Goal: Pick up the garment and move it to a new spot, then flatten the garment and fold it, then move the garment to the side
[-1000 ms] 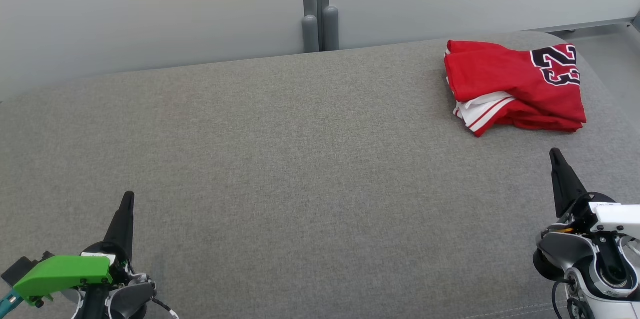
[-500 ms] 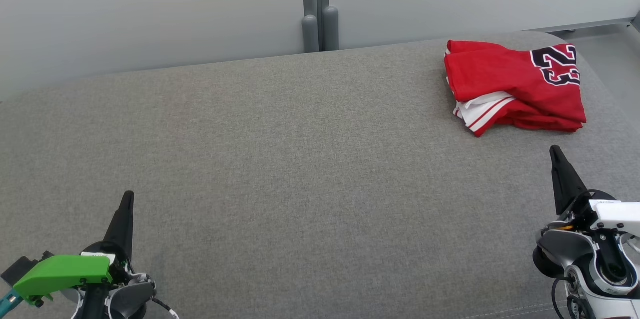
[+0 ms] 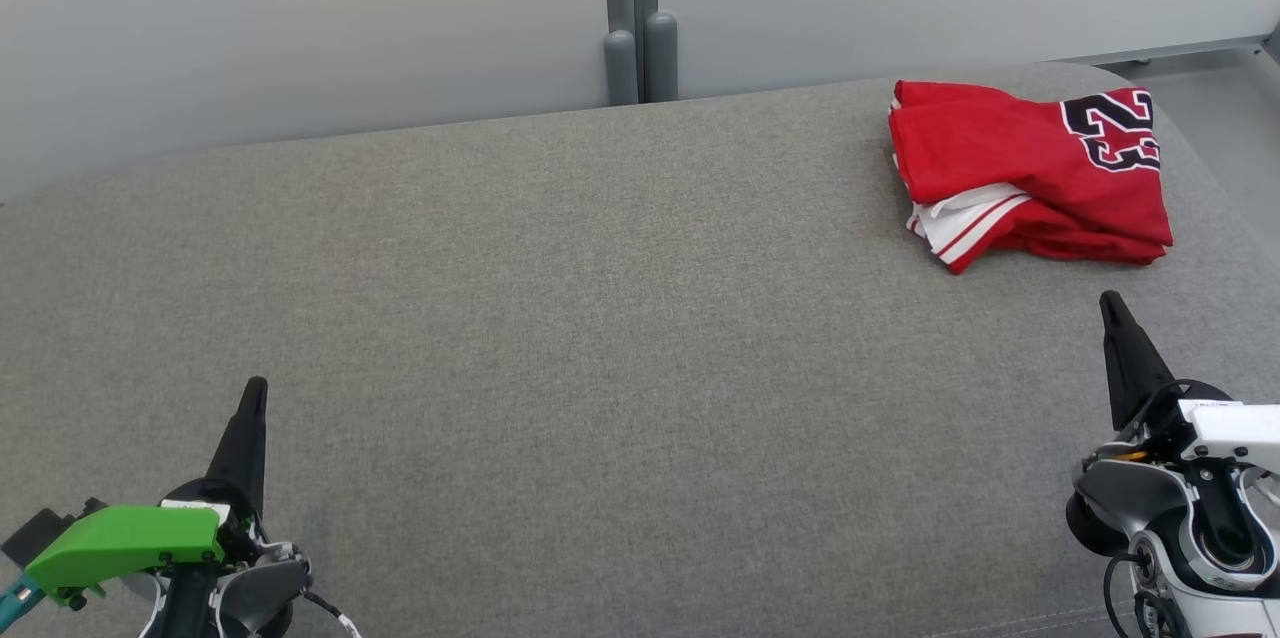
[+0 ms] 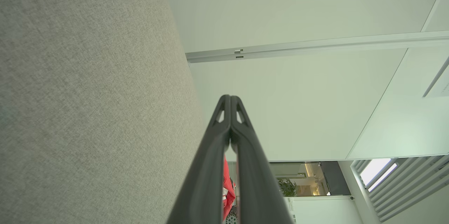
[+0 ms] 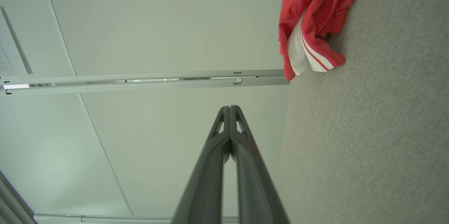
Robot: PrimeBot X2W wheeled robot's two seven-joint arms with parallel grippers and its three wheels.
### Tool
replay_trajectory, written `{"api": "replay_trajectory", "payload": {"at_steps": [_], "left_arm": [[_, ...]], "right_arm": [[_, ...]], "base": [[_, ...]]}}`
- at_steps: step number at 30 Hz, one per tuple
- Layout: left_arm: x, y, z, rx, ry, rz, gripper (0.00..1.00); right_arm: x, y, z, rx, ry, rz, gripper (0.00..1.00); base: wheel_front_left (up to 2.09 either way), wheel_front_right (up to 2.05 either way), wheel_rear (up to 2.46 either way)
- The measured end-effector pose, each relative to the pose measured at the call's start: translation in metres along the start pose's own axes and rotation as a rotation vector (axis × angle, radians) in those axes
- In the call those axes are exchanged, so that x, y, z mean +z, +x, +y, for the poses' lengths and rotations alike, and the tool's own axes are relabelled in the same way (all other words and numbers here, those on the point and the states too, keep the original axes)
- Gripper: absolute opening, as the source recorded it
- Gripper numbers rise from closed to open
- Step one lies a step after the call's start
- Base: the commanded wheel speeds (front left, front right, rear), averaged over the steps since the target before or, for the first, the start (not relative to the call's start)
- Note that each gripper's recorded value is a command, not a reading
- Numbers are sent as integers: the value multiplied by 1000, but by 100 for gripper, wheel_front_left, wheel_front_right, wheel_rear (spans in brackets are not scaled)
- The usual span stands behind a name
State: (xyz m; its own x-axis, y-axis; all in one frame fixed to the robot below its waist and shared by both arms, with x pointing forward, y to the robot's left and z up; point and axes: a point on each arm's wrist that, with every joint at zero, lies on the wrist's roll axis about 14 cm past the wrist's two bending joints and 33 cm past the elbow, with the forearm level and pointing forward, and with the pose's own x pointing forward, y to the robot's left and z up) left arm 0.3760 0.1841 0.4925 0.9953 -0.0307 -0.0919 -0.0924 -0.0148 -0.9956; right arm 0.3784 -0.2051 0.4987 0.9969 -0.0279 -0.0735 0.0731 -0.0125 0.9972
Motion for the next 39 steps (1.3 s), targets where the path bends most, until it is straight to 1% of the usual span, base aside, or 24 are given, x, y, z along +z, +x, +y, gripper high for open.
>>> {"api": "replay_trajectory", "payload": {"at_steps": [39], "left_arm": [[0,0,0,0,0,-1,0]], "right_arm": [[0,0,0,0,0,-1,0]], "base": [[0,0,0]]}}
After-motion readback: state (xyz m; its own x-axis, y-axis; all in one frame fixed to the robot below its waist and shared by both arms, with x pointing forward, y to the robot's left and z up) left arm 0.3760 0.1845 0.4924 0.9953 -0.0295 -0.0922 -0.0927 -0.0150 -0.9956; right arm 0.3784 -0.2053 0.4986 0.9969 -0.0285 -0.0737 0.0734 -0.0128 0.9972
